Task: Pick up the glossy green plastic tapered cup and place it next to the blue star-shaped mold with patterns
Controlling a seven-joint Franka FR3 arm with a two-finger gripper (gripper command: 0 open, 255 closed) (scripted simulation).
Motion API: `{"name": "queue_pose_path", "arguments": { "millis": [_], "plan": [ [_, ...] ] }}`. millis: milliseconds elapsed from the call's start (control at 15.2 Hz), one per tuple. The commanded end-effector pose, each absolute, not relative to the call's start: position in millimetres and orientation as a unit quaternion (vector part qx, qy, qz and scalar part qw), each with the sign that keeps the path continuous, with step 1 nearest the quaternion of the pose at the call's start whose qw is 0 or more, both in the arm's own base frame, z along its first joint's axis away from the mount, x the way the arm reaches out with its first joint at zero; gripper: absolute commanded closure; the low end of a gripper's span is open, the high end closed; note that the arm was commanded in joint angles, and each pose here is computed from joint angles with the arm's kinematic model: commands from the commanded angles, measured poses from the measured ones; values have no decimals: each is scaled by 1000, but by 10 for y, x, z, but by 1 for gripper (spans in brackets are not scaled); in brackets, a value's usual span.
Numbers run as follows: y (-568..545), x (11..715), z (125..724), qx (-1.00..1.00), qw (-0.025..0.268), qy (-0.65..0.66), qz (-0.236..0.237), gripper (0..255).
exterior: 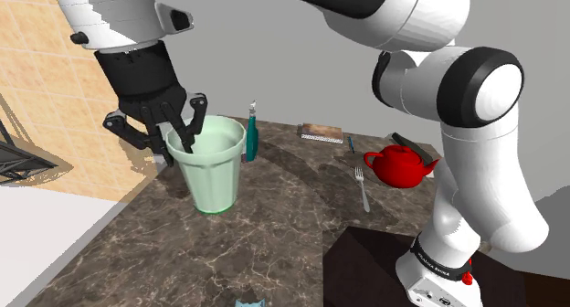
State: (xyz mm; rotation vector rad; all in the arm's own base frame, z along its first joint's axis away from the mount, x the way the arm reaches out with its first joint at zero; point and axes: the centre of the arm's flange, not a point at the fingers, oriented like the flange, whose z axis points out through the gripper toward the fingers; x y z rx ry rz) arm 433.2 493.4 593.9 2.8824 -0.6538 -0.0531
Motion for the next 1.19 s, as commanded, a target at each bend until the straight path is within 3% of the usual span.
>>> {"name": "queue_pose_path", "arguments": {
  "millis": [0,1122],
  "plan": [
    [5081,4254,5873,971,93,-221,-18,255],
    [5081,4254,4976,971,93,-221,-18,255]
  ]
}}
